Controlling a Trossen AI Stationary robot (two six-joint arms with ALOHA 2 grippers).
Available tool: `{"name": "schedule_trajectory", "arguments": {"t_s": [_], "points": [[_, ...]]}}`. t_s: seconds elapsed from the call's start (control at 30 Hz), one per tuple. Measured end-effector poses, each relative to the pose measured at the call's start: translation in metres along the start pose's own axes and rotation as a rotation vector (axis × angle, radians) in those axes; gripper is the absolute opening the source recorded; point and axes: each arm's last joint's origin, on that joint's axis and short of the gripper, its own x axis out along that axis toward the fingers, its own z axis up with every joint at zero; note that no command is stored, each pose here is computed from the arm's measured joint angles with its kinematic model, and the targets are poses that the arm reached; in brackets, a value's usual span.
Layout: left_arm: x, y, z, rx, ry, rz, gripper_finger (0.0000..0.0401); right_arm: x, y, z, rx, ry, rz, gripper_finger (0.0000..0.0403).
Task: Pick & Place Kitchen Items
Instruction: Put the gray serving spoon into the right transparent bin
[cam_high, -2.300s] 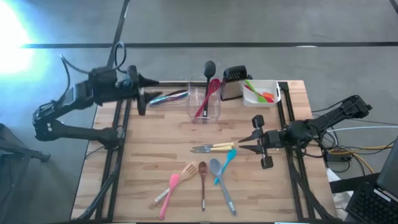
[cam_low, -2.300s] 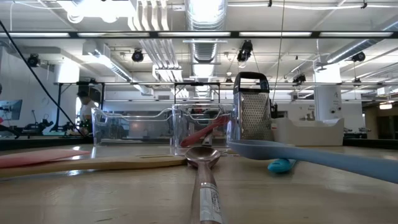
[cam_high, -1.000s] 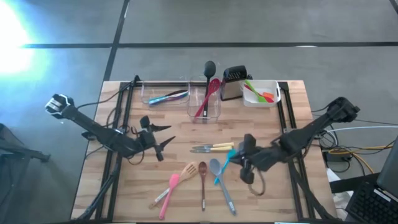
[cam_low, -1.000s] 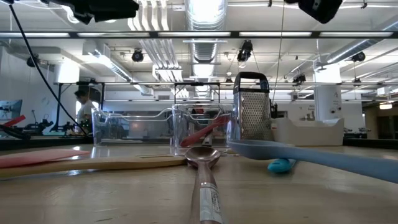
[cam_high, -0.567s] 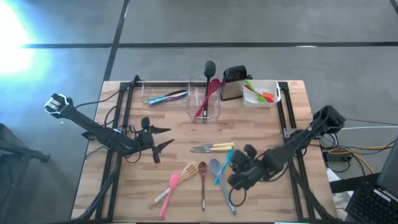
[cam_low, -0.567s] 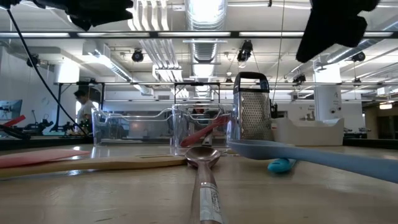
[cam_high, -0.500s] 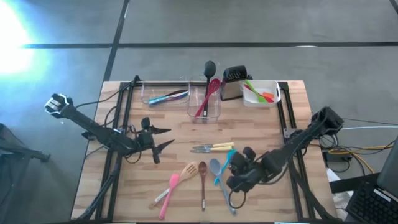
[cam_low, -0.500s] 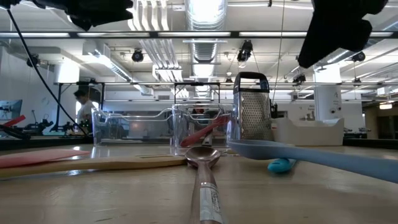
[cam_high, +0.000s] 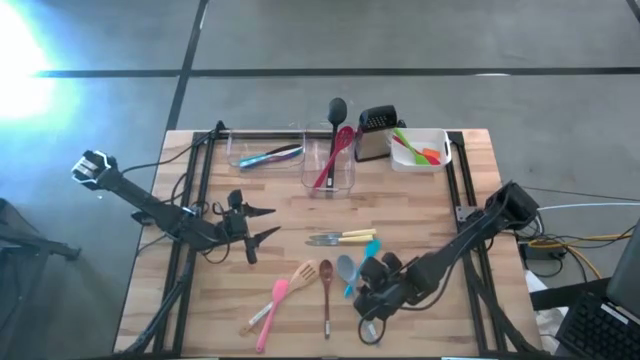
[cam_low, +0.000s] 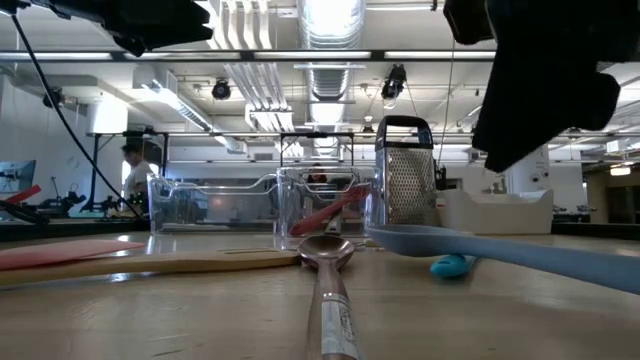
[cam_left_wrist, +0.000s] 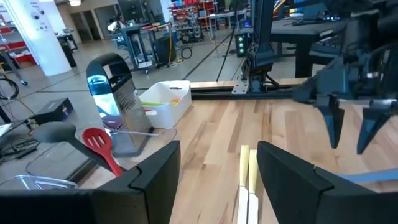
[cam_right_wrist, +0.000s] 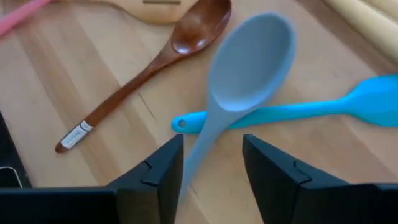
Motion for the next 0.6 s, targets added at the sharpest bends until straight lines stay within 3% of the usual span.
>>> {"name": "schedule_trajectory", "arguments": {"t_s": [0.27, 0.6], "points": [[0.0, 0.0, 0.0, 0.006, 0.0, 0.0, 0.0218, 0.024, 0.0, -0.011, 0.059, 0.044, -0.035, 0.018], [0.0, 0.0, 0.0, 0.008, 0.0, 0.001, 0.0218, 0.047, 0.001, -0.021, 0.074, 0.069, -0.045, 0.017]]}}
